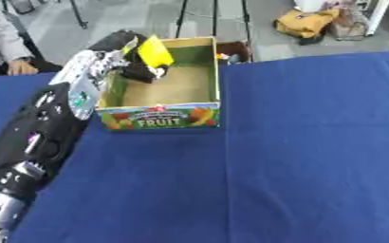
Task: Pick up objects on the table and place them in the box.
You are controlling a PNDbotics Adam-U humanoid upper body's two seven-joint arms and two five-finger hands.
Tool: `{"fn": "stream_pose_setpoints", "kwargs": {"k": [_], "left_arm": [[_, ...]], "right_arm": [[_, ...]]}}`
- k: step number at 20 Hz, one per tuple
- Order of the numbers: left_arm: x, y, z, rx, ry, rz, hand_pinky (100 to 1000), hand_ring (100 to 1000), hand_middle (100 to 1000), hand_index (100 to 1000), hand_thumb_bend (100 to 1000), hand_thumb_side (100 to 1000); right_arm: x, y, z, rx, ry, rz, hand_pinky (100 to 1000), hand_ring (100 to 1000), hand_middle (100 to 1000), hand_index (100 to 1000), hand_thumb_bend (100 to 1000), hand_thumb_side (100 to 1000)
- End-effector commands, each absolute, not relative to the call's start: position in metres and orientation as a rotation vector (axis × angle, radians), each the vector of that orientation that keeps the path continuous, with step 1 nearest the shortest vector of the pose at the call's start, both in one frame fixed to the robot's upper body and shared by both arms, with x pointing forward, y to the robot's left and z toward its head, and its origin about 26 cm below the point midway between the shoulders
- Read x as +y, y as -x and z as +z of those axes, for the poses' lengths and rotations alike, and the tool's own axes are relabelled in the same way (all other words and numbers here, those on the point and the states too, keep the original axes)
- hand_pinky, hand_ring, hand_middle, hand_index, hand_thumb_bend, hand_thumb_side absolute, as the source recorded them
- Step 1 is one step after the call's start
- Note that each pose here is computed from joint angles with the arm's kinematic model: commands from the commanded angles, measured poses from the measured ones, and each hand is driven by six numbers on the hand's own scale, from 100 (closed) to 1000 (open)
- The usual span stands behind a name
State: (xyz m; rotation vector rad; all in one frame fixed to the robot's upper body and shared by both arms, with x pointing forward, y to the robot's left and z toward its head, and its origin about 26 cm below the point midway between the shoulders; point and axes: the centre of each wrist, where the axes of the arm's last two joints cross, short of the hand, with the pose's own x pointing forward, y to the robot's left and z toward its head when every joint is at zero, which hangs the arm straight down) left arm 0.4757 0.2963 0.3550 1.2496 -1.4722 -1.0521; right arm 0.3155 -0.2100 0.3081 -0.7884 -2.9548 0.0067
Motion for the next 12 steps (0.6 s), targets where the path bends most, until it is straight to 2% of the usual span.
{"fn": "stream_pose_setpoints", "kwargs": {"k": [1,7,12], "left_arm": [[0.303,-0.474,0.366,-1.482,-1.296,-1.019,446,476,455,618,100,528],[0.311,-0.478,0.359,-1.445,-1.294,-1.014,464,499,481,647,100,540],[0.314,-0.480,0.353,-1.413,-1.287,-1.036,522,558,569,714,100,554]], "right_arm": [[-0.211,-0.311,0.317,-2.994,0.782,0.006,743,853,640,858,100,1000],[-0.211,-0.311,0.319,-2.995,0.781,0.000,742,853,638,858,100,1000],[-0.211,-0.311,0.318,-2.992,0.781,-0.006,742,853,637,857,100,1000]]}}
